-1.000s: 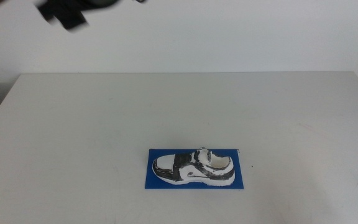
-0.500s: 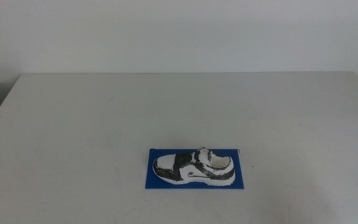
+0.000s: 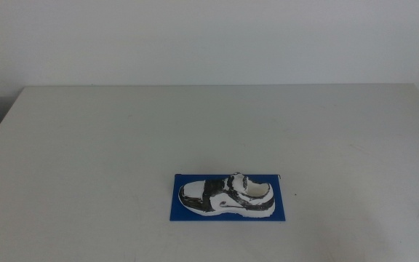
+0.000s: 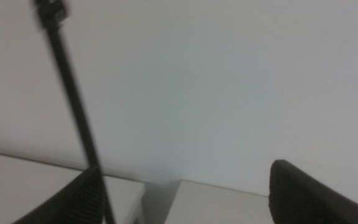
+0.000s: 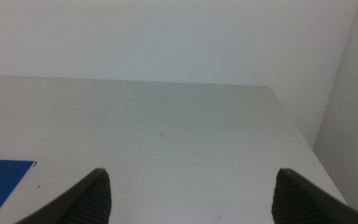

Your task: Use one arm to grab the shoe from the table and place it on the mat.

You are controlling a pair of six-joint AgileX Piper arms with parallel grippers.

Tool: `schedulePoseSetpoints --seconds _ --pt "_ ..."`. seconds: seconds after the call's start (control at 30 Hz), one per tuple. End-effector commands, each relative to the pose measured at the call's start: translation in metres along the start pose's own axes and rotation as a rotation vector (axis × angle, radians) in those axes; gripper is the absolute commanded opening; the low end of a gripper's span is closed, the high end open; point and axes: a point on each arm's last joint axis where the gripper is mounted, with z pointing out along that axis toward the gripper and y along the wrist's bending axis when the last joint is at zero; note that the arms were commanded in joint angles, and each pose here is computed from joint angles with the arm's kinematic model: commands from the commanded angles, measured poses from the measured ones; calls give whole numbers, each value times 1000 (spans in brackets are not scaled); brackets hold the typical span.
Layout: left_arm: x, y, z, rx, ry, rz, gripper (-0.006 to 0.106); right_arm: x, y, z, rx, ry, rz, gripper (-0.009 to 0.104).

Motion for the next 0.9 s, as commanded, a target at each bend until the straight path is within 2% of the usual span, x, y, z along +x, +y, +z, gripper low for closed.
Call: schedulePoseSetpoints --seconds 0.0,0.33,0.87 --pt "8 7 -17 26 -141 -39 89 -11 -1 -3 12 -110 -21 66" --pt "85 23 -69 0 -212 -66 89 -11 -1 -3 12 -110 -21 66" --pt "130 26 -85 5 -196 -104 89 -11 -1 -3 12 -110 -21 66"
